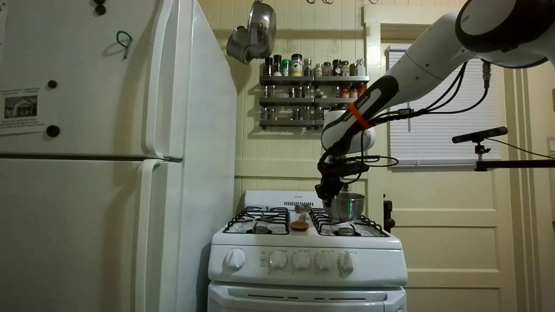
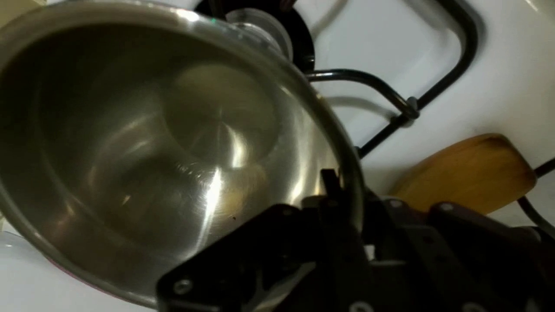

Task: Move the silver bowl to the left

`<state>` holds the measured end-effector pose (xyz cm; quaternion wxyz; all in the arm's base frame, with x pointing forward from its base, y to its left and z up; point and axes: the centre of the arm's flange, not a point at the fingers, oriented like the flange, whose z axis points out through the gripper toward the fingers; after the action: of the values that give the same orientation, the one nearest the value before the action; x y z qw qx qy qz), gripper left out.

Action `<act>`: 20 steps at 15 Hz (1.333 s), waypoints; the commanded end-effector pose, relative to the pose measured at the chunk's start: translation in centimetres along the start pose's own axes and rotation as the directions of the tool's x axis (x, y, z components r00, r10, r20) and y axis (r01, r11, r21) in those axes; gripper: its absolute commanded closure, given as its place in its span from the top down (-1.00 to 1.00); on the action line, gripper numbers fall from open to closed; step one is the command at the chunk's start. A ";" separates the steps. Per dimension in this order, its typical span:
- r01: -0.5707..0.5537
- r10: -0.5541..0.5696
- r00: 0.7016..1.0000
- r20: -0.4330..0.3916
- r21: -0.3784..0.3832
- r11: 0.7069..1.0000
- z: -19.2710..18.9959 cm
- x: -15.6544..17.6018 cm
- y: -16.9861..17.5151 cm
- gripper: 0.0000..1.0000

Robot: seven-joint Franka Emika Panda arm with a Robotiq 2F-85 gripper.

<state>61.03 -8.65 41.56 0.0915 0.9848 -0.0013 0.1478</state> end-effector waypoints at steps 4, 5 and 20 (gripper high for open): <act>0.164 -0.168 0.982 -0.081 -0.064 0.984 -5.4 3.5 0.5 -0.96; 0.219 -0.226 0.969 -0.098 -0.079 0.973 -6.4 4.6 0.3 -0.96; 0.617 -0.598 0.776 -0.202 0.049 0.785 -9.4 7.2 -11.0 -0.85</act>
<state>65.50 4.08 50.54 0.0785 0.9189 0.3331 0.1961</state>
